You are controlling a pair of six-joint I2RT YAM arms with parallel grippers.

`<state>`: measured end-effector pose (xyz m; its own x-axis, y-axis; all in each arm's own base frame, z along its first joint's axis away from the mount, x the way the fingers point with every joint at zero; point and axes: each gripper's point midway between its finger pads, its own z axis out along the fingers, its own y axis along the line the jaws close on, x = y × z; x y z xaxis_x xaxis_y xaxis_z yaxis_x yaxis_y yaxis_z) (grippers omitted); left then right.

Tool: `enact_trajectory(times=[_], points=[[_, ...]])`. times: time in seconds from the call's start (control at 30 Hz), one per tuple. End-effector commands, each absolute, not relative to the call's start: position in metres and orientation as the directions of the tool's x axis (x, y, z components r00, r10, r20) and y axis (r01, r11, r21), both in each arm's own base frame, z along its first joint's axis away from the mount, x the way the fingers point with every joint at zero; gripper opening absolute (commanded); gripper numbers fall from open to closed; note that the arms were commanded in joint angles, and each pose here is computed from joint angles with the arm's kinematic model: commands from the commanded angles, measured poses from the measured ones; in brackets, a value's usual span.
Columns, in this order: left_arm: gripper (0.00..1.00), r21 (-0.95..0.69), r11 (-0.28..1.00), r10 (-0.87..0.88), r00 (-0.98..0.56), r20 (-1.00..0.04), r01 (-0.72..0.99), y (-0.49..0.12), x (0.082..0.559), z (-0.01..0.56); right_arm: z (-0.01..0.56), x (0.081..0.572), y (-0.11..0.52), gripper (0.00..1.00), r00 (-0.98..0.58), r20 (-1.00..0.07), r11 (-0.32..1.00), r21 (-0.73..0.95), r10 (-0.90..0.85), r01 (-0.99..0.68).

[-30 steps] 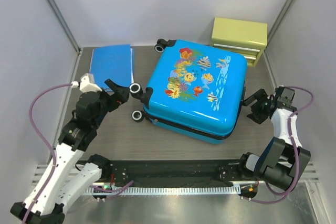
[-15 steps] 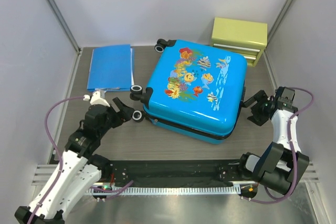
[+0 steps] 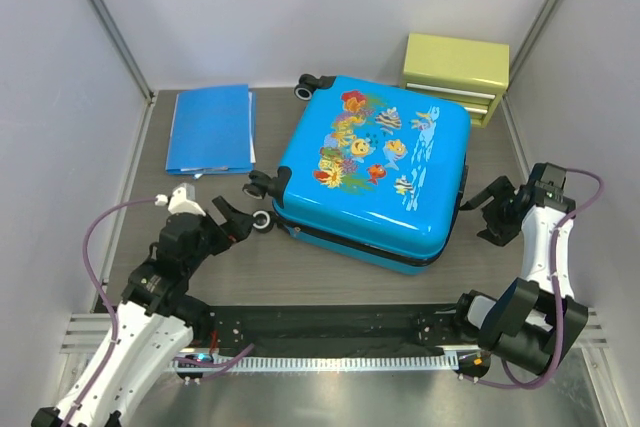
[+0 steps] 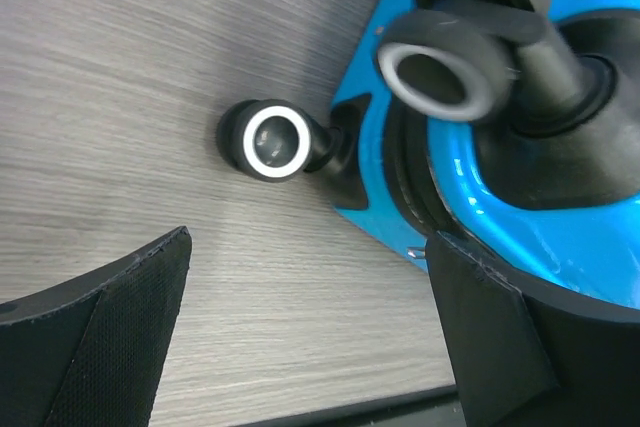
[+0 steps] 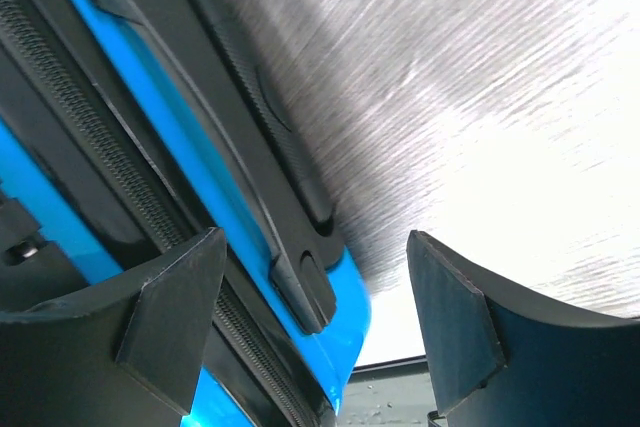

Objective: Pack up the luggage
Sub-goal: Zip the luggage at the center of the board.

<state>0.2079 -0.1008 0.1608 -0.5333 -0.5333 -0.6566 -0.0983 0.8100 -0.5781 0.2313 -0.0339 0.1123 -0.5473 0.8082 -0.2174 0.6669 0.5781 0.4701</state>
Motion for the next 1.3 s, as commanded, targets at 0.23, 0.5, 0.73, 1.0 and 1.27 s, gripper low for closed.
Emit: enact_trajectory(times=[0.23,0.5,0.73,1.0,1.27], points=[[1.0,-0.574,0.796,-0.595,-0.423,-0.683,-0.192,-0.073,0.203,0.15,0.107,0.245,-0.027,0.79,-0.554,-0.199,0.562,0.542,0.808,0.625],[0.96,-0.57,0.821,-0.479,-0.496,-0.724,0.038,-0.107,0.207,0.163,0.102,0.264,-0.014,0.77,-0.553,-0.174,0.516,0.652,0.815,0.556],[0.85,-0.482,0.866,-0.339,-0.557,-0.758,0.129,-0.123,0.22,0.157,0.098,0.272,-0.016,0.76,-0.548,-0.182,0.515,0.66,0.816,0.547],[0.83,-0.527,0.819,-0.361,-0.509,-0.781,0.226,-0.139,0.209,0.169,0.064,0.265,-0.012,0.74,-0.568,-0.128,0.517,0.609,0.813,0.602],[0.78,-0.505,0.811,-0.314,-0.507,-0.802,0.296,-0.168,0.203,0.16,0.046,0.253,-0.006,0.65,-0.594,-0.092,0.53,0.576,0.799,0.623]])
